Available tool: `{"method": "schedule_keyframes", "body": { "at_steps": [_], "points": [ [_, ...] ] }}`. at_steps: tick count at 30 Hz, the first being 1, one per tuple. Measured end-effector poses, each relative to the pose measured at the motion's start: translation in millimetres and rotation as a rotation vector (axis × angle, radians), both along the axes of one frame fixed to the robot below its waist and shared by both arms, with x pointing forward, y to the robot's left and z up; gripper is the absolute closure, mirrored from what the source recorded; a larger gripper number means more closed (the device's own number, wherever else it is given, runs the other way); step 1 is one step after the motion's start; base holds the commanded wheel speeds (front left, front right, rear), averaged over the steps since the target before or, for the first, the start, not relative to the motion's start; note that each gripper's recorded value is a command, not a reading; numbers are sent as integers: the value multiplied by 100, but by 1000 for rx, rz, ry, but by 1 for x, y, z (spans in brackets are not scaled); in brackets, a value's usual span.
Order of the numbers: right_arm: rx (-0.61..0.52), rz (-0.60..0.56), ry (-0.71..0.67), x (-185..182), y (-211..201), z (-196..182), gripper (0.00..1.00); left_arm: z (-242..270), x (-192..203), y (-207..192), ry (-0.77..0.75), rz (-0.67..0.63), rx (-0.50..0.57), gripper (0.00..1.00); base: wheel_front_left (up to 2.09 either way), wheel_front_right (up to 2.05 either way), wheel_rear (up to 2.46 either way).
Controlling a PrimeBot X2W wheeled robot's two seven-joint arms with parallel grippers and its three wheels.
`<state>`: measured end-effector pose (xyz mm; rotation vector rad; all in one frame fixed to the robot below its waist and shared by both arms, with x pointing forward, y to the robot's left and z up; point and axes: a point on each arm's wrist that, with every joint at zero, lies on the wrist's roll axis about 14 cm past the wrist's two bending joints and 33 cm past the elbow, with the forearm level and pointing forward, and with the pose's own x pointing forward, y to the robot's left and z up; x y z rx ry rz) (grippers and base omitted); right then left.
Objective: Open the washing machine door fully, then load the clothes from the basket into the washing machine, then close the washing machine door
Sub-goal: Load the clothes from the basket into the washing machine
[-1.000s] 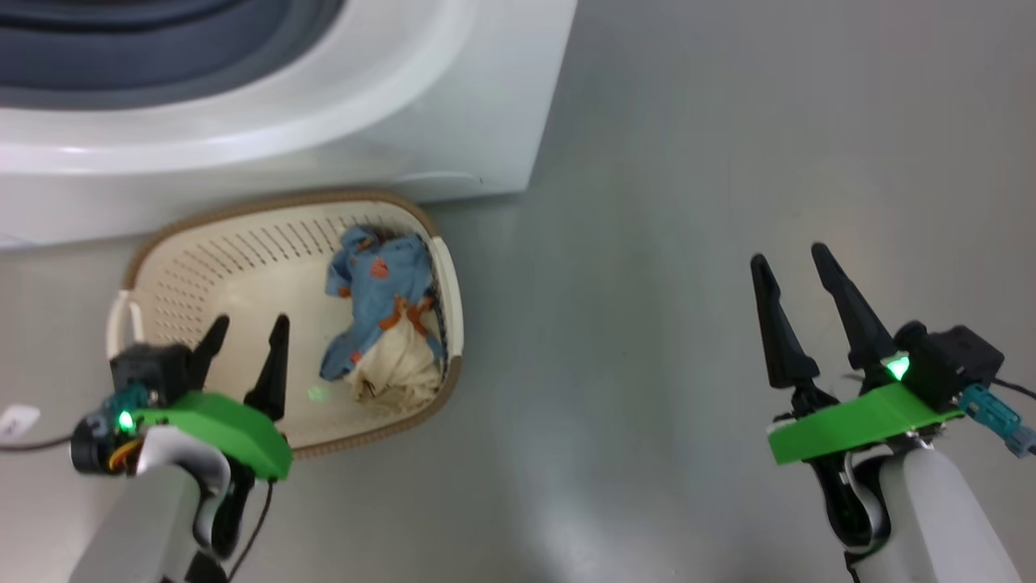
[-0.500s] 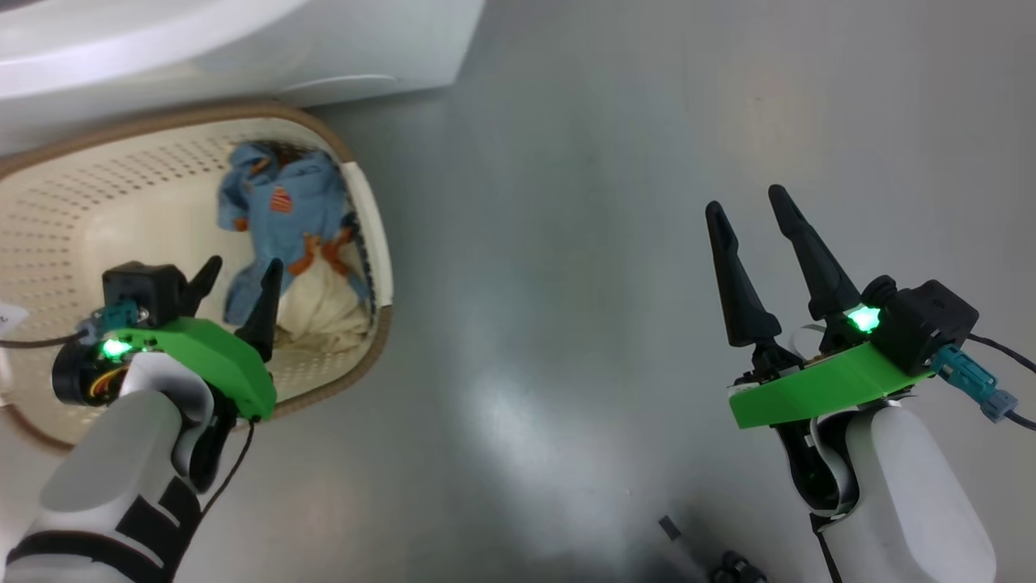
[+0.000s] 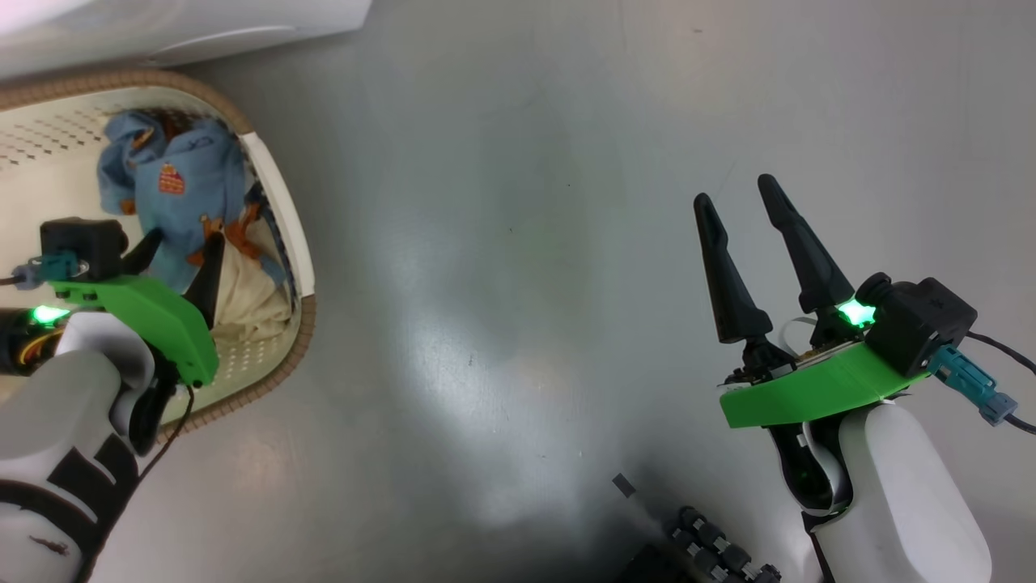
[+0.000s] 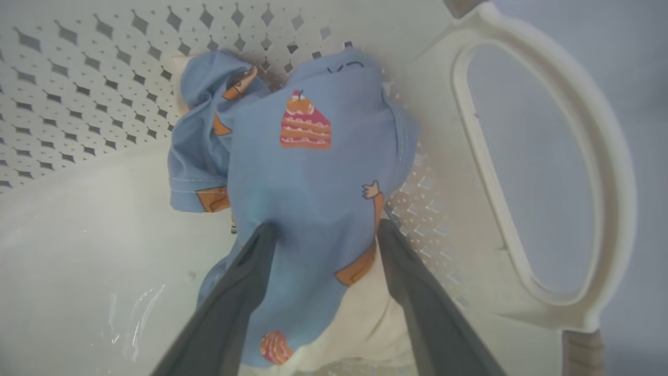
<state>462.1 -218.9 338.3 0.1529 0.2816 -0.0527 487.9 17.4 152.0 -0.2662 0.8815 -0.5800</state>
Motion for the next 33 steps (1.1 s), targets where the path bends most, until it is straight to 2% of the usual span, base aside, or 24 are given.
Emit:
{"method": "schedule_keyframes", "body": {
  "at_steps": [7,8,9,10,11,18,23,27,33],
  "points": [
    [-3,4,-2,0,1,1,0,-9,1,-2,20,-15,13,0,0,0,0],
    [-4,3,-4,0,1,2,0,-9,1,-2,20,-20,14,10,0,0,0],
    [-6,3,-6,0,0,2,0,-10,0,-3,22,-24,14,51,0,0,0],
    [-7,2,-7,-1,0,3,0,-10,-1,-4,27,-26,12,78,0,0,0],
    [-8,1,-9,0,-1,4,0,-10,-1,-5,31,-23,10,100,0,0,0],
    [-10,-4,-25,1,-2,10,0,-3,3,-8,36,-10,-9,100,0,0,0],
    [-4,-6,-50,4,-2,18,0,15,17,-7,14,51,-46,100,0,0,0],
    [9,-4,-73,6,1,27,0,46,40,2,-58,132,-90,100,0,0,0],
    [26,7,-111,7,7,45,0,73,30,26,-110,184,-80,100,0,0,0]
  ]
}}
